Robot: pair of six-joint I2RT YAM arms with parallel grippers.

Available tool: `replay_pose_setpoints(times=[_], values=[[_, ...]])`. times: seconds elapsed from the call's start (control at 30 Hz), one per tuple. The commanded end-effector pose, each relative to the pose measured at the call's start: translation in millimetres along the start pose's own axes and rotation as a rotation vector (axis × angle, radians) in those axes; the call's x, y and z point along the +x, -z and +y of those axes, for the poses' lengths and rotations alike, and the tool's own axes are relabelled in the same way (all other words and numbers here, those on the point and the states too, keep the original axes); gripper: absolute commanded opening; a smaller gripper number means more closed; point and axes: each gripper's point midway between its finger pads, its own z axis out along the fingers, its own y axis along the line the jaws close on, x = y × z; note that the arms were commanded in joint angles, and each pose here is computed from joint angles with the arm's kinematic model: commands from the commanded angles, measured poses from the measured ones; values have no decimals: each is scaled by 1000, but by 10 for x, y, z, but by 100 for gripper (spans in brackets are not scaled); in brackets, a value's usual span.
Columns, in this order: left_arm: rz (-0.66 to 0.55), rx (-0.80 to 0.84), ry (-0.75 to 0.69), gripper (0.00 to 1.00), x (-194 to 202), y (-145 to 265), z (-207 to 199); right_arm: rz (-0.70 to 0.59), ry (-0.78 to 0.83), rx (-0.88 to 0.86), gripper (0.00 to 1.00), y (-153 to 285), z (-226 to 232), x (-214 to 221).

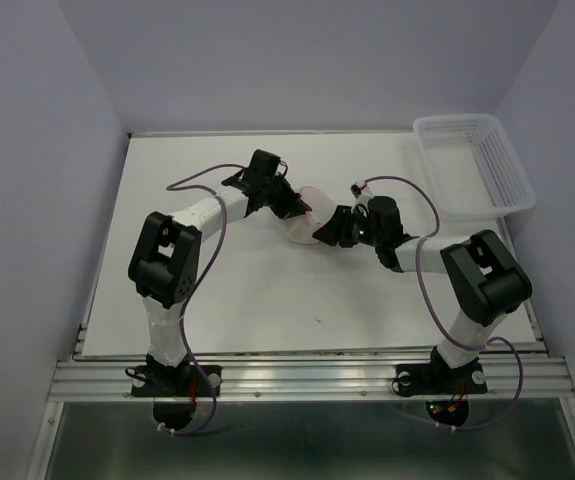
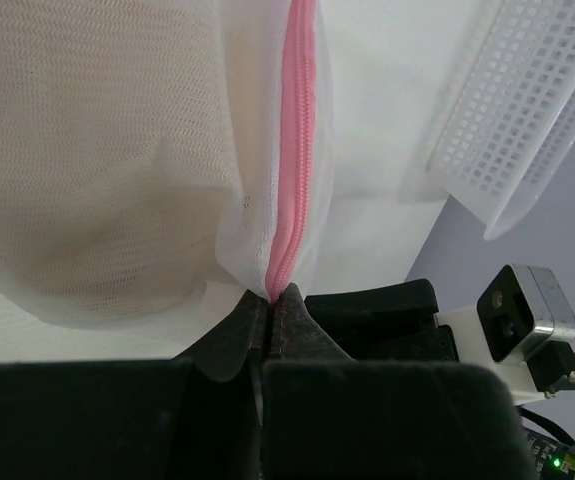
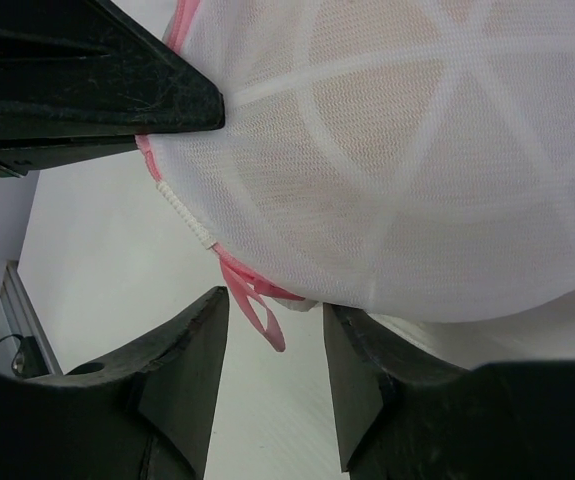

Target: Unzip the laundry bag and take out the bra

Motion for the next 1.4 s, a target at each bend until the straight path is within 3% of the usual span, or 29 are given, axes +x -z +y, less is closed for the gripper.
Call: replay_pose_setpoints(times=[0.0,0.4,0.73,1.0,1.37], values=[[25,49,-15,0,115,187,-143,-112,67,-97,47,-48,322,-332],[32,47,-20,0,127,163,-117,-124,73,-98,44,34,399,-389],[17,46,-46,0,102,185,-128,-113,76,-2,37,73,266,-396],[7,45,-57,0,87,214,-143,-77,64,30,19,37,207,-366],[-30,20,-120,0,-42,256,-108,-52,66,119,10,169,75,-270]])
